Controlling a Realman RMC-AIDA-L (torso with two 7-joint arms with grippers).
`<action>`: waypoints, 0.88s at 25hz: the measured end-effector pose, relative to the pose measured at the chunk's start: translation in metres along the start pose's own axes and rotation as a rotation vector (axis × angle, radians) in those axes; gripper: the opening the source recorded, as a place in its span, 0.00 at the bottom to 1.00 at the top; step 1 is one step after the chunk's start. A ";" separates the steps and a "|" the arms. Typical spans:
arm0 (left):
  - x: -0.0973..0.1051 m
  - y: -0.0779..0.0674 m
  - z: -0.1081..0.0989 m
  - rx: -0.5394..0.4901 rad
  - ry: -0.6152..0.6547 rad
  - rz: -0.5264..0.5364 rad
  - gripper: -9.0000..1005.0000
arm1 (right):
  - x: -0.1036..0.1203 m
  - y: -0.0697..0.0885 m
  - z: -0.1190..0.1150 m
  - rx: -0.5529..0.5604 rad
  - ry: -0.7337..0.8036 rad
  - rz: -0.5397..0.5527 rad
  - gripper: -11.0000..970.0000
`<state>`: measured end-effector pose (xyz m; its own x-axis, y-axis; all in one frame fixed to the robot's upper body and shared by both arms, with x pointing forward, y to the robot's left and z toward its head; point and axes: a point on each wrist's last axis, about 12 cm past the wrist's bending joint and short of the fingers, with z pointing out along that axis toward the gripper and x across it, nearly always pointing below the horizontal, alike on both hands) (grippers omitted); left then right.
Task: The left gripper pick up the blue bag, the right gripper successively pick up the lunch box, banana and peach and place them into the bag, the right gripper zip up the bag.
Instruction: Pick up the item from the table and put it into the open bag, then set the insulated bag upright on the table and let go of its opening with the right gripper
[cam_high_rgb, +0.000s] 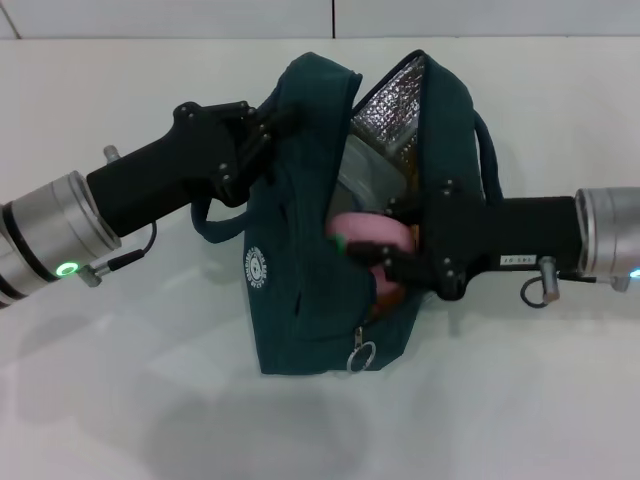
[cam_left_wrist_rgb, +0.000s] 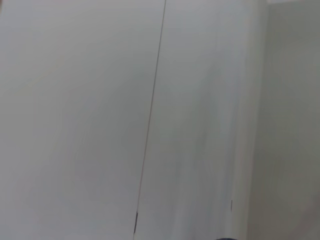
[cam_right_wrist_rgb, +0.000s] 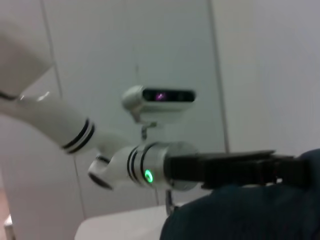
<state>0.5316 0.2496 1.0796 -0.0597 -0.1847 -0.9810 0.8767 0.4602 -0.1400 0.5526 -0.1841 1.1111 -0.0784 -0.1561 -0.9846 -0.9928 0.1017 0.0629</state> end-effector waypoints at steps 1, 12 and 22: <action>0.000 0.000 0.000 -0.001 0.001 0.000 0.06 | 0.000 0.000 0.001 0.002 0.007 -0.007 0.22; 0.000 0.001 0.001 -0.003 0.004 0.003 0.06 | 0.004 -0.002 -0.004 0.078 -0.018 -0.023 0.50; 0.000 0.001 -0.002 -0.011 0.006 0.004 0.06 | 0.023 0.018 -0.065 0.289 -0.210 -0.041 0.67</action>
<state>0.5319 0.2518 1.0789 -0.0592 -0.1775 -0.9823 0.8714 0.4708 -0.1376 0.5272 -0.2502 1.0998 0.0115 0.0368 -0.9993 -0.9257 0.3782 0.0033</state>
